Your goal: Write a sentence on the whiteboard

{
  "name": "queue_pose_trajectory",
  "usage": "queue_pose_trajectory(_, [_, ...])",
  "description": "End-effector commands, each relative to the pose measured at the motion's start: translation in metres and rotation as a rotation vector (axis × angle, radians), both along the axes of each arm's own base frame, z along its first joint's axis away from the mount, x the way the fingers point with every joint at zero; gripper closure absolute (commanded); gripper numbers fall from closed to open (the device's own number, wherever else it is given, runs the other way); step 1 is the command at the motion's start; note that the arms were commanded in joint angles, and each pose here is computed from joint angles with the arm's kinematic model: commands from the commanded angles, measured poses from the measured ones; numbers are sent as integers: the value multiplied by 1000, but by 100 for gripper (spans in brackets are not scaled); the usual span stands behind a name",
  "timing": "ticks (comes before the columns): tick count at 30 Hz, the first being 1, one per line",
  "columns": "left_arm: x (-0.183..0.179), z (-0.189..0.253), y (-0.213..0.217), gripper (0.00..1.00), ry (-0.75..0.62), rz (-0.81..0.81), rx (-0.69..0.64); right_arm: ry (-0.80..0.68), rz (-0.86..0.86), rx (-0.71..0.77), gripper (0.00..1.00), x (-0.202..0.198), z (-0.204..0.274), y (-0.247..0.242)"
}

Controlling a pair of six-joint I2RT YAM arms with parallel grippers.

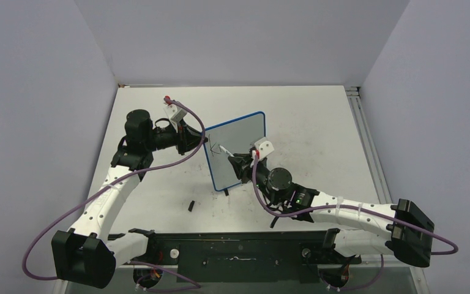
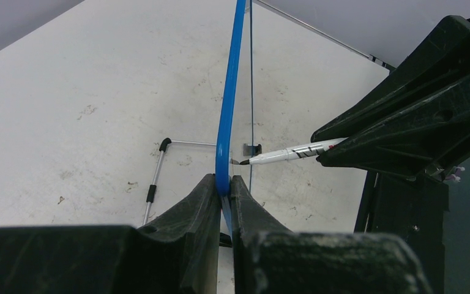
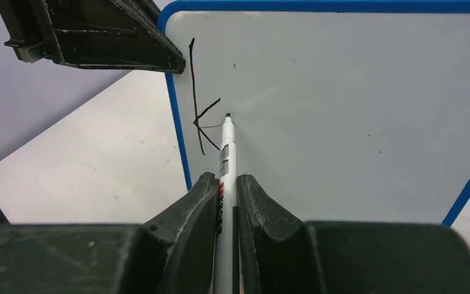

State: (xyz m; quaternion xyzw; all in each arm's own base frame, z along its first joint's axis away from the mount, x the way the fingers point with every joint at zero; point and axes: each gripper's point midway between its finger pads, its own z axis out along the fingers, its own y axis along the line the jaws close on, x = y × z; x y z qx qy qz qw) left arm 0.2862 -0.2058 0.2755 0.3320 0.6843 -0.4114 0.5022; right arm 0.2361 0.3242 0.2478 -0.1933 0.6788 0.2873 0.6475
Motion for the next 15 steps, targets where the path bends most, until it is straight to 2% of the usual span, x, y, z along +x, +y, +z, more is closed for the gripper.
queue_pose_trajectory(1, [-5, -10, -2, 100, 7, -39, 27, -70, 21, 115, 95, -6, 50, -2])
queue_pose_trajectory(7, [-5, -11, -1, 100, 7, -37, 31, -75, 41, 136, 95, -14, 60, -10])
queue_pose_trajectory(15, [-4, -12, -1, 100, 8, -33, 33, -80, 67, 93, 95, -18, 59, -13])
